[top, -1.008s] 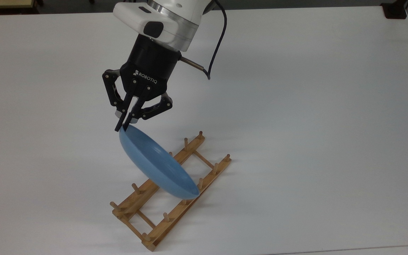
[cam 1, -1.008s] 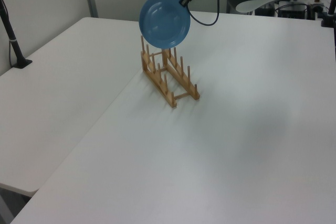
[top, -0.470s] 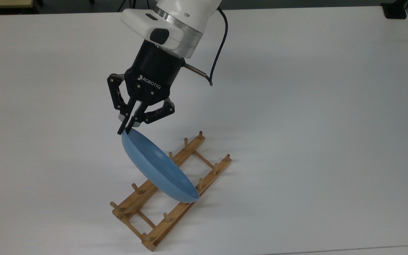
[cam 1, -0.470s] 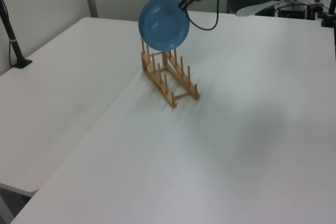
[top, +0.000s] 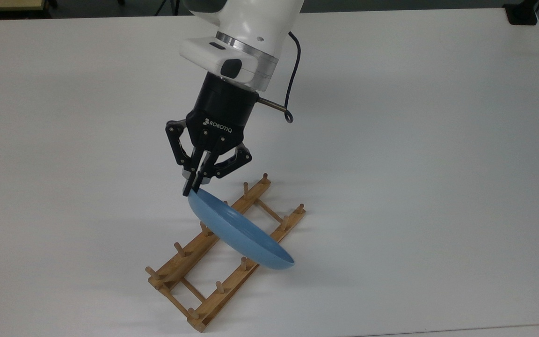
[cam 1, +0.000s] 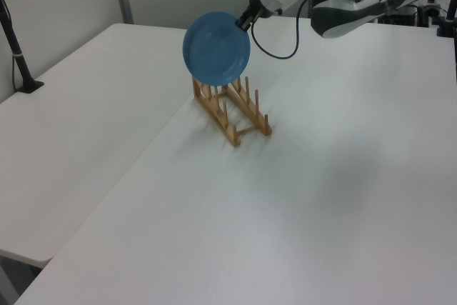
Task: Place plate in plate rack
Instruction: 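Lower the plate edge-first between the rack pegs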
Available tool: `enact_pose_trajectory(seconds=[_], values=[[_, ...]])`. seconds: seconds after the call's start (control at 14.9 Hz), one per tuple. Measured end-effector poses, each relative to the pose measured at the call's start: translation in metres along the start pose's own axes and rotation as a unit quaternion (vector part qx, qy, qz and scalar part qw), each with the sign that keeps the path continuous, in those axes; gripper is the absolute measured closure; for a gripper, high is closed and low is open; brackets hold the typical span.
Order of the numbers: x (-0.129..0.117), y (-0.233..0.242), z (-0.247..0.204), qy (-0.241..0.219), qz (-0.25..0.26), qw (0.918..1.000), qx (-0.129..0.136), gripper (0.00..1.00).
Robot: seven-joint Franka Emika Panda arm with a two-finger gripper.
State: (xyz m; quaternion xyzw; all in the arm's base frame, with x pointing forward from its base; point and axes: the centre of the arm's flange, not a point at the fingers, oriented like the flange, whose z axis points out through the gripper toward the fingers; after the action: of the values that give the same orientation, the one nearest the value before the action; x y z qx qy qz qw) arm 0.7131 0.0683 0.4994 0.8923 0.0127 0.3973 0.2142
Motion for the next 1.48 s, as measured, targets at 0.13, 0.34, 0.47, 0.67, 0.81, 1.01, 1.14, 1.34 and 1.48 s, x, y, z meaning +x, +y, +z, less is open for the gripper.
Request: enact_pose_trajectory(seconds=[0.13,0.34,0.47,0.67,0.81,1.01,1.14,1.34,1.48], values=[[-0.003,-0.003,0.002,0.007,-0.01,0.9999,0.003,0.95],[-0.004,-0.003,0.003,0.009,-0.015,0.9998,0.002,0.95],[-0.003,-0.002,0.004,0.009,-0.014,0.9999,0.001,0.95],[-0.001,0.004,0.003,0.011,-0.003,0.9999,-0.002,0.95],[0.0,0.006,0.002,0.012,0.005,0.9999,-0.003,0.95],[0.001,0.007,0.002,0.013,0.009,0.9999,-0.003,0.95],[-0.001,0.007,0.003,0.012,0.008,0.9999,-0.003,0.95],[-0.007,0.004,0.006,0.009,-0.004,0.9999,-0.007,0.95],[-0.013,0.001,0.009,0.007,-0.015,0.9998,-0.009,0.95]])
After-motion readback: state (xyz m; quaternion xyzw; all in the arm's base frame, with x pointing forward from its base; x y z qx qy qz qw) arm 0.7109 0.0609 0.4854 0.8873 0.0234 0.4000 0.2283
